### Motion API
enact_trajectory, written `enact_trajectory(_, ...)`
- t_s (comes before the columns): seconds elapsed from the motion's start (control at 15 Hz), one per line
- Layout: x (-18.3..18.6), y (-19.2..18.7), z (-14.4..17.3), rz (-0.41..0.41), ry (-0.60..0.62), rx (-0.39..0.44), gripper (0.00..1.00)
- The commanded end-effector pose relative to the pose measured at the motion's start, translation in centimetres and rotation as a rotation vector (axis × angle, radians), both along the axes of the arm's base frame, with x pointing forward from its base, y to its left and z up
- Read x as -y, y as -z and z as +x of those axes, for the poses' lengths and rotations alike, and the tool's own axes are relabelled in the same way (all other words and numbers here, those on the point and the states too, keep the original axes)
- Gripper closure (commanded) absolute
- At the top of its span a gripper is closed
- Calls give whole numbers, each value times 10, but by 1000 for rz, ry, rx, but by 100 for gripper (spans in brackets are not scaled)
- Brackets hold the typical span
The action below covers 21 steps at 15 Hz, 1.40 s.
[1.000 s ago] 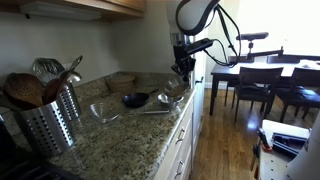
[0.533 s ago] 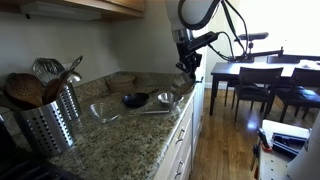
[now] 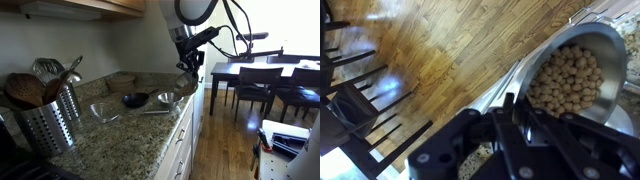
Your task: Pour the contents from the left bowl into the right bowl
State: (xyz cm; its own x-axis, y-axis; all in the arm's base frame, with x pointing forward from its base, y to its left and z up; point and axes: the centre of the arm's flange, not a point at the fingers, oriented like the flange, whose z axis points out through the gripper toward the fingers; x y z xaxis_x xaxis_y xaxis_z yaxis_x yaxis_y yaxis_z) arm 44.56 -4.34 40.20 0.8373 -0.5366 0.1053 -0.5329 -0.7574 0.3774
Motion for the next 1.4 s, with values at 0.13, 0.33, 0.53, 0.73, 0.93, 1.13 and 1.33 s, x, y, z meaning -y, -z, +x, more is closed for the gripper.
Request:
enact_trajectory(0.13,3,-3,-3,-45,46,-2,92)
enact_trajectory(0.33,19,-1,7,-60,49,-5,92)
enact_trajectory(0.53,40,3,20,-84,65,-9,92)
enact_trajectory(0.73,59,11,38,-97,79,-16,92)
enact_trajectory(0.93,74,22,60,-104,89,-26,92)
enact_trajectory(1.13,80,32,81,-106,88,-40,92)
enact_trajectory(1.33,82,37,97,-113,80,-48,92)
